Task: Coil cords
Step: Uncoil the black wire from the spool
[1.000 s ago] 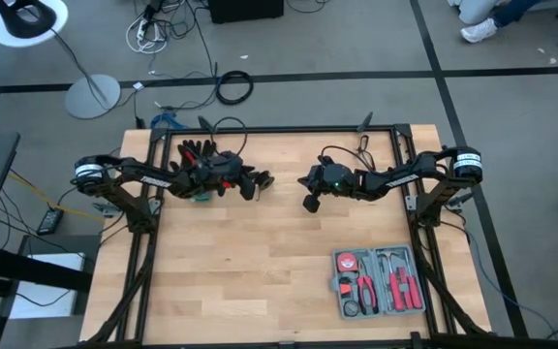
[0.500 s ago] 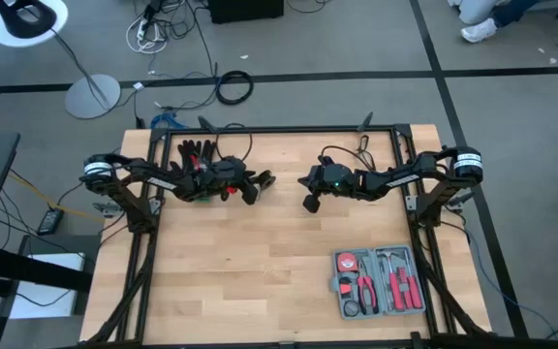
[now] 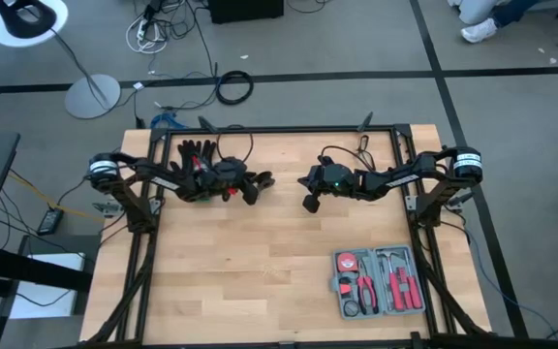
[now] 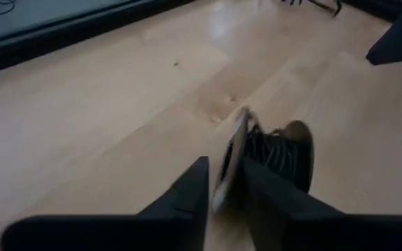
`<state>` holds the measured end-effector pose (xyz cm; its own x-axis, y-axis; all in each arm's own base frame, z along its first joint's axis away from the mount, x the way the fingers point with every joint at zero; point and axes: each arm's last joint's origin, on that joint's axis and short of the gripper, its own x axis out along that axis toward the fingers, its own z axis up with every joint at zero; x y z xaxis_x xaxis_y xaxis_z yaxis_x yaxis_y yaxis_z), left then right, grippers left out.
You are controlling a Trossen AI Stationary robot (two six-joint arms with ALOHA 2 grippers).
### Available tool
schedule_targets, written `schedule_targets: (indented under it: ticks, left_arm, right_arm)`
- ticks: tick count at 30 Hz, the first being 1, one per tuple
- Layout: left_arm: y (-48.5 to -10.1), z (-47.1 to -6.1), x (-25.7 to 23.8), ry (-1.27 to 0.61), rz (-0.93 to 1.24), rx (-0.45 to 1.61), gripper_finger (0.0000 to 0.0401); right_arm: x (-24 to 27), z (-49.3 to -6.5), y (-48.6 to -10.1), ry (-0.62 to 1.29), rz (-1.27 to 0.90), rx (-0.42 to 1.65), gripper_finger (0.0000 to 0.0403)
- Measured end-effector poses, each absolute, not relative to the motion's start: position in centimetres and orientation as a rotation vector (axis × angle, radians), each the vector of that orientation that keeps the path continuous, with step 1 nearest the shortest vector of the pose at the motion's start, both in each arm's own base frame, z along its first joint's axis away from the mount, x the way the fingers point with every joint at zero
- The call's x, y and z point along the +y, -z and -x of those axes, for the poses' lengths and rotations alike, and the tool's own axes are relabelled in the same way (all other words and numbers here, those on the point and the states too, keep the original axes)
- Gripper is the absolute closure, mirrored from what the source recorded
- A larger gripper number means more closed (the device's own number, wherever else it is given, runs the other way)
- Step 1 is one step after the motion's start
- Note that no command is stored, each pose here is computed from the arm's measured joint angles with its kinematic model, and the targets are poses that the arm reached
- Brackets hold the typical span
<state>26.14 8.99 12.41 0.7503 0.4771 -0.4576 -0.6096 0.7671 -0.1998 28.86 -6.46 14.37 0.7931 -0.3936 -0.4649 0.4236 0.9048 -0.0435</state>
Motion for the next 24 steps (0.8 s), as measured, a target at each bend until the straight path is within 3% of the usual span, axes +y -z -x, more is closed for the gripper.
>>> schedule_targets:
  ticks: [4, 6, 17, 24]
  left_arm:
    - [-11.8, -26.2, 9.0, -0.614, 0.372, 0.413, 0.038]
    - [-11.8, -26.2, 9.1, -0.621, 0.404, 0.394, 0.0393]
    - [-11.8, -25.6, 11.0, -0.564, 0.786, 0.322, 0.04]
    - [-11.5, -25.2, 11.4, -0.591, 0.799, 0.358, 0.0391]
  right_arm:
    - [-6.5, -28.9, -14.4, 0.439, -0.064, 0.486, 0.0397]
    - [-6.5, -28.9, -14.4, 0.44, -0.064, 0.486, 0.0395]
    - [-6.5, -28.9, -14.4, 0.44, -0.064, 0.486, 0.0398]
    - [-6.5, -28.9, -14.4, 0.44, -0.064, 0.486, 0.0399]
